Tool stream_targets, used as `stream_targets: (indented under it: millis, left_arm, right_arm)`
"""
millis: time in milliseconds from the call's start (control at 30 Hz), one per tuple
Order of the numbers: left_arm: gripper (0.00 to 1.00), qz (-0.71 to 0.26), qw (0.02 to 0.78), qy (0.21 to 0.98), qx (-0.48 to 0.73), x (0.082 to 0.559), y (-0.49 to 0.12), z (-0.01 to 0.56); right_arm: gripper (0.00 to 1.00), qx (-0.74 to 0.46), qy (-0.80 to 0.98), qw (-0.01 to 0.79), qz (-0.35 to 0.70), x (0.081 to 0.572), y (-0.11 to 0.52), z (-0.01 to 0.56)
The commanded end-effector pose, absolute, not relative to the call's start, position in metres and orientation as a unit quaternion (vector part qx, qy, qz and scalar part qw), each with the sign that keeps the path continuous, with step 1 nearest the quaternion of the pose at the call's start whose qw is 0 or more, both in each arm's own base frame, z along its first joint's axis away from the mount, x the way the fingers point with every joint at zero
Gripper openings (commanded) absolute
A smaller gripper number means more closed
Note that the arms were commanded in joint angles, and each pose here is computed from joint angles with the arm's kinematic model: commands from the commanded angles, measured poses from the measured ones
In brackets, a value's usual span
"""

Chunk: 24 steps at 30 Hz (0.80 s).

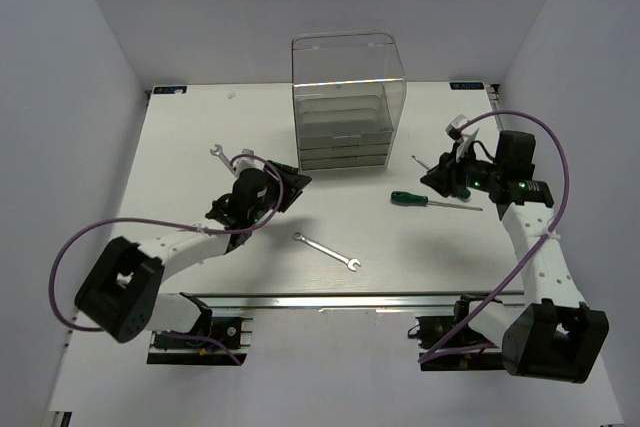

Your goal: Sort the tools into containers

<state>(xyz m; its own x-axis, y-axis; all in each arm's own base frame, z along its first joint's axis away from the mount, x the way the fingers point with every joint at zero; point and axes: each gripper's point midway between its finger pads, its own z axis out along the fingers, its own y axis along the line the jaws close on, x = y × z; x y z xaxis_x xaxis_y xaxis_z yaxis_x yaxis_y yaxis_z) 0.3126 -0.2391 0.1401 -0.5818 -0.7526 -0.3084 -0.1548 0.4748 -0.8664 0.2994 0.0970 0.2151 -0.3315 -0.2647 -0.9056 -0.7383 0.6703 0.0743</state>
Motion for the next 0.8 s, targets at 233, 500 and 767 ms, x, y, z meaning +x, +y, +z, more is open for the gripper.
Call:
stream_targets:
  millis: [233,500,767]
  left_arm:
    - [0.63,-0.537,0.453,0.659,-0.269,0.389,-0.306,0.208]
    - [0.59,-0.557,0.463,0.646,-0.24,0.432,-0.352,0.2]
    - [0.55,-0.564,0.466,0.64,-0.236,0.448,-0.366,0.202]
  right_arm:
    - [0.46,-0.335,0.717,0.516,0.328,0.298,0.123,0.23]
    - [0.46,-0.331,0.726,0.526,0.295,0.3,0.116,0.225]
    - [0.46,-0.331,0.736,0.525,0.271,0.296,0.11,0.217]
